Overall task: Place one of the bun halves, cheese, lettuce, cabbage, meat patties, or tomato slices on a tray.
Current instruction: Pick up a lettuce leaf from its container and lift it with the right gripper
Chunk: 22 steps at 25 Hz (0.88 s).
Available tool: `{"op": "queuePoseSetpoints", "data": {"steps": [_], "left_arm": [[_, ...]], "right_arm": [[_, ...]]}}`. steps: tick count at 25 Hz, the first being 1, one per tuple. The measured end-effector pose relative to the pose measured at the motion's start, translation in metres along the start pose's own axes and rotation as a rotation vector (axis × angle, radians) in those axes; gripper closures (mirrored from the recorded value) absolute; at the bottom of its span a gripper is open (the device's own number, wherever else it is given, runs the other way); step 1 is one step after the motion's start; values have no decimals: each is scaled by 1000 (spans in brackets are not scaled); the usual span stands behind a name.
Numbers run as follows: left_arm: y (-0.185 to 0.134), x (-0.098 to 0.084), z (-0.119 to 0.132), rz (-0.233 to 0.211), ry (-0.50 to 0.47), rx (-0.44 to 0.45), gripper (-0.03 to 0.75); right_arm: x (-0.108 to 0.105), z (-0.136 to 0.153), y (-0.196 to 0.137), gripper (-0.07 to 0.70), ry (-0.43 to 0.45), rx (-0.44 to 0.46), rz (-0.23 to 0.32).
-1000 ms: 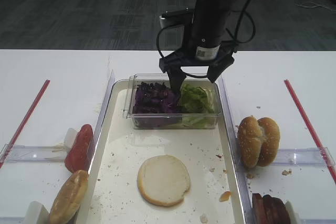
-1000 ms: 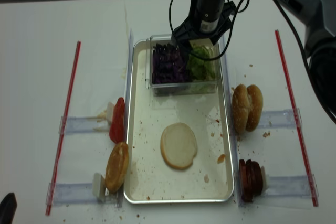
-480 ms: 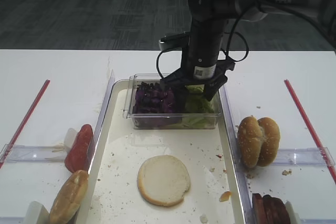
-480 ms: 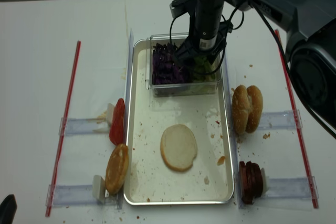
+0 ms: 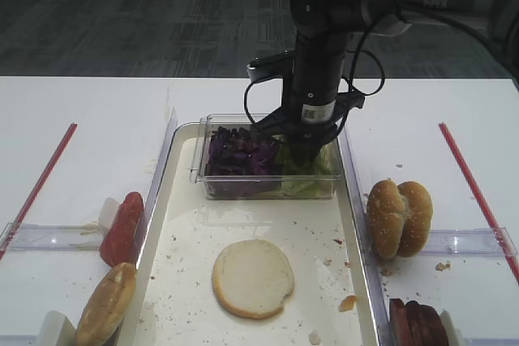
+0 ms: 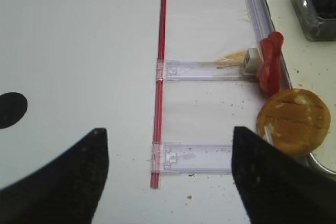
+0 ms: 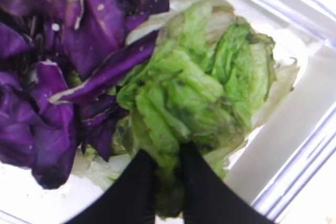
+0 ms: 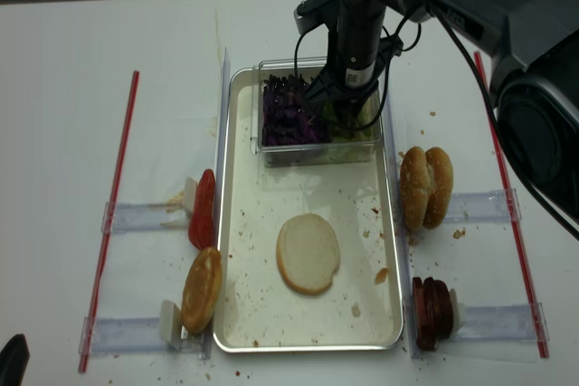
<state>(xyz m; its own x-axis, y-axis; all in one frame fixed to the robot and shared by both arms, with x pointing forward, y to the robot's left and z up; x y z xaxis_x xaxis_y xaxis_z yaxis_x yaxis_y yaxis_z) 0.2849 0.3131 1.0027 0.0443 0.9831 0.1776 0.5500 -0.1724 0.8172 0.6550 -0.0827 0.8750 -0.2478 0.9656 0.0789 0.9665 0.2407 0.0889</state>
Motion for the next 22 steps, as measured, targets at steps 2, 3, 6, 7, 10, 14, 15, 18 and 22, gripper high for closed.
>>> {"op": "queuePoseSetpoints", "data": {"steps": [2,3,6,7,10,14,15,18,22], "left_arm": [[0,0,0,0,0,0,225],[0,0,0,0,0,0,225],[0,0,0,0,0,0,225],[0,0,0,0,0,0,225],[0,0,0,0,0,0,225],[0,0,0,0,0,0,225],[0,0,0,0,0,0,225],[0,0,0,0,0,0,225],[0,0,0,0,0,0,225]], "right_arm": [[0,0,0,566,-2,0,2],[0,0,0,572,-2,0,4],[-1,0,0,575,-4,2,3],[-1,0,-1,575,-7,6,2],[-1,-1,-3,576,-8,16,4],[1,-24,1,576,2,-30,0],[2,-34,3,576,6,-47,-1],[5,-63,8,576,18,-100,-4],[7,-78,12,576,26,-134,-6]]}}
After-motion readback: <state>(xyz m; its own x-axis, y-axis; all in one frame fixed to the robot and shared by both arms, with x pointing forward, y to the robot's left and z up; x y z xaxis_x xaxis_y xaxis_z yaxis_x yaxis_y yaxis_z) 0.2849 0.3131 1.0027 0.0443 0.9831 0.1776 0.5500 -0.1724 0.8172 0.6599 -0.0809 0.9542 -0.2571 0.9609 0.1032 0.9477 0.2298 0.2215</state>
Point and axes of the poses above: a point on each arm's last joint axis where the gripper is mounted, z pointing out along that axis toward the gripper, x along the wrist's bending axis when the last joint is at zero, y = z × x, the point moved 7 cm from there along z, pointing out along that axis toward the gripper, and after that the axes turned 15 degrees about z, right-handed, at the moved point
